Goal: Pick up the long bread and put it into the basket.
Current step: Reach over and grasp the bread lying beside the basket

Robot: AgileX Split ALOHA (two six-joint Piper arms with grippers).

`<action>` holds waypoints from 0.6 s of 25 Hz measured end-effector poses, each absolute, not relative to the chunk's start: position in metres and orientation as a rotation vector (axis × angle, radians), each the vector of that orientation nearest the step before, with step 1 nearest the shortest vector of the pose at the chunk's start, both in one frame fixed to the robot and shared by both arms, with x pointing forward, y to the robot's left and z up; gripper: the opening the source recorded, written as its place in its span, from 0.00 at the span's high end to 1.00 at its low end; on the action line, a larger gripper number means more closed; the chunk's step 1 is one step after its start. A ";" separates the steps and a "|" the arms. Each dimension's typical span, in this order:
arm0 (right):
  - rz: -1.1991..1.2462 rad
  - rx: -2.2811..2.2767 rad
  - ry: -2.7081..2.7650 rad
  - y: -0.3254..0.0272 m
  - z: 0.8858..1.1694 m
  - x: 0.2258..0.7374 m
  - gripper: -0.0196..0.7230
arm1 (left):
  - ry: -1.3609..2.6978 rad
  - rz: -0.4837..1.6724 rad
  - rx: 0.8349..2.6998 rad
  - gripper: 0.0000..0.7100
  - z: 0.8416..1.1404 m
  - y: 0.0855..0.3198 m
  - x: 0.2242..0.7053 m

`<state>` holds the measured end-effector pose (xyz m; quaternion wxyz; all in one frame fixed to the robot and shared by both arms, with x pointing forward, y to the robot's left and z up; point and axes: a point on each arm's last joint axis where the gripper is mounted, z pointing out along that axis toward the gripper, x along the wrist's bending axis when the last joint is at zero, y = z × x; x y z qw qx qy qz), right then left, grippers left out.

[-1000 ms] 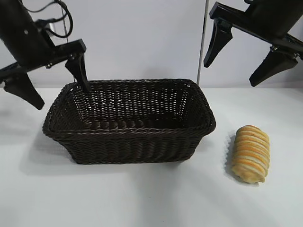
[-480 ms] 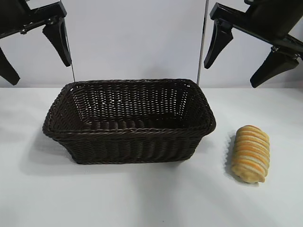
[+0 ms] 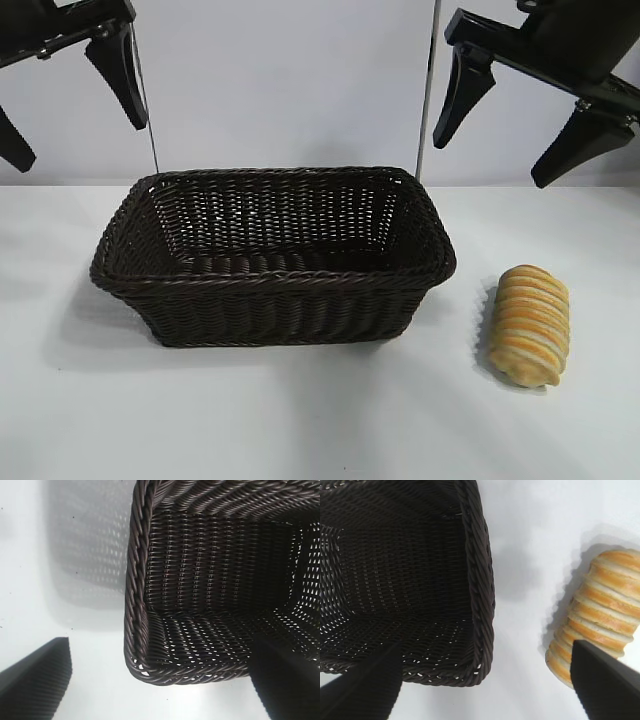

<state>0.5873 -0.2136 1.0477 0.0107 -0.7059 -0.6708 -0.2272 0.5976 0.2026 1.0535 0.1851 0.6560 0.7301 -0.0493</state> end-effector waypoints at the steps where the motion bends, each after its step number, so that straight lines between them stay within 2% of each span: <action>1: -0.709 -2.203 -2.093 -0.214 1.048 0.587 0.09 | 2.057 -0.140 1.848 0.02 1.054 0.203 0.598; 6: -0.593 -2.259 -2.202 -0.224 1.045 0.587 0.09 | 2.057 -0.146 1.844 0.02 1.054 0.202 0.597; 10: -0.400 -2.405 -2.247 -0.255 1.042 0.588 0.09 | 2.056 -0.146 1.843 0.02 1.054 0.202 0.598; 15: -0.322 -2.510 -2.180 -0.286 1.029 0.584 0.09 | 2.056 -0.145 1.843 0.02 1.054 0.202 0.598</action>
